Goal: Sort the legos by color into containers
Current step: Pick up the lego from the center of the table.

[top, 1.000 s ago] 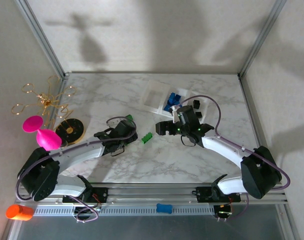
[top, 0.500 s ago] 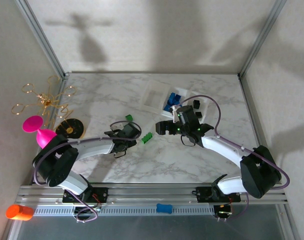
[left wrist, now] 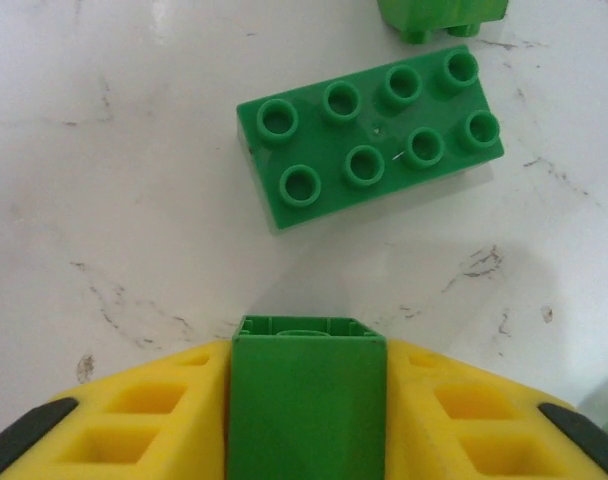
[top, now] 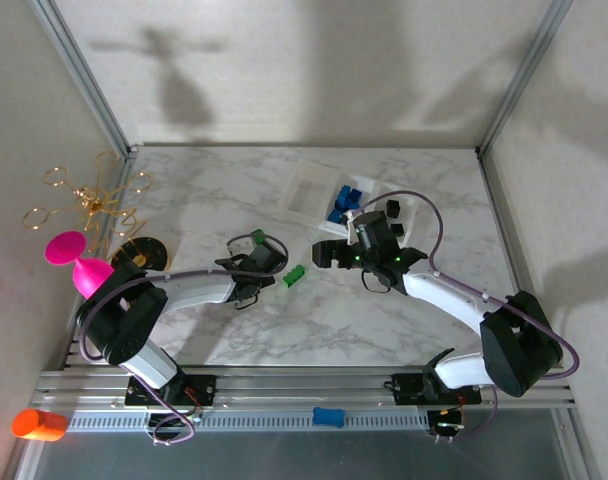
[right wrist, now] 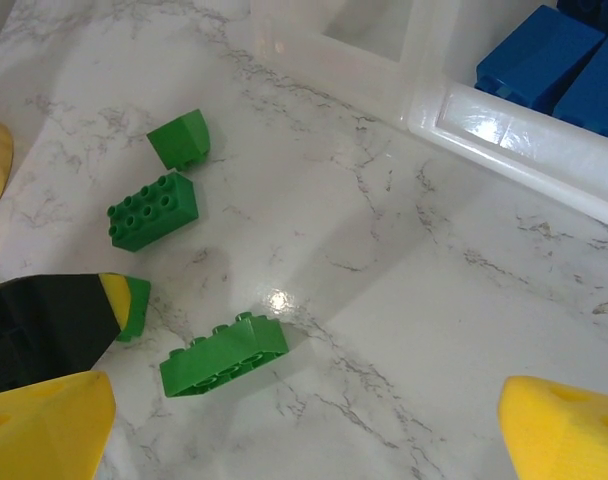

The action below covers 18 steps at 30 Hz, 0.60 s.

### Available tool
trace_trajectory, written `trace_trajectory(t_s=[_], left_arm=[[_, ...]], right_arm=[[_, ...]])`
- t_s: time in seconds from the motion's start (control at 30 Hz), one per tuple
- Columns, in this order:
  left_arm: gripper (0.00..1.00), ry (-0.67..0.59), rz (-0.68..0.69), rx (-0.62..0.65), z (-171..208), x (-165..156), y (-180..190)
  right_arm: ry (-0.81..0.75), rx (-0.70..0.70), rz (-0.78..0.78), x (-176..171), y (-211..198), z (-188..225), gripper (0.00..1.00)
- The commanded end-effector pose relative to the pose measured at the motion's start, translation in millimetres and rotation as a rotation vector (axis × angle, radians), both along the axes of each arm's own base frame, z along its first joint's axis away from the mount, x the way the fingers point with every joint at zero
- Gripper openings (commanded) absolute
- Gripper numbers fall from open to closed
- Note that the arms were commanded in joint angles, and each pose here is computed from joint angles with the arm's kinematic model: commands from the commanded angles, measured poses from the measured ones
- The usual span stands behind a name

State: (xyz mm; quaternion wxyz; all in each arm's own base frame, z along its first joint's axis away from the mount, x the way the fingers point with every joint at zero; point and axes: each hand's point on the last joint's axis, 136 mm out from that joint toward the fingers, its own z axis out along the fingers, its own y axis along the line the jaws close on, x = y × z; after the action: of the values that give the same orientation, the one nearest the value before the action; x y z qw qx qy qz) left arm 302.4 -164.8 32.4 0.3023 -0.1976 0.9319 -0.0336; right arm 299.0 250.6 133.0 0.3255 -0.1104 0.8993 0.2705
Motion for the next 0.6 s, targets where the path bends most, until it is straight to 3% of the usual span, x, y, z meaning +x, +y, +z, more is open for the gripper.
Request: trace_trajectory(t_s=[0.0,0.3,0.57], left_arm=[[0.34,-0.036,-0.007,0.020,9,1,4],[0.34,-0.143,-0.063,0.027,62,9,2],[0.34,-0.258,-0.178,0.065,115,80,-48]], right_arm=[[-0.012,0.027,-0.027,4,1,7,0.99],[-0.025,0.031,-0.123,13,-10,26,0.99],[-0.009,0.086,-0.293,42,-46,41,0.99]])
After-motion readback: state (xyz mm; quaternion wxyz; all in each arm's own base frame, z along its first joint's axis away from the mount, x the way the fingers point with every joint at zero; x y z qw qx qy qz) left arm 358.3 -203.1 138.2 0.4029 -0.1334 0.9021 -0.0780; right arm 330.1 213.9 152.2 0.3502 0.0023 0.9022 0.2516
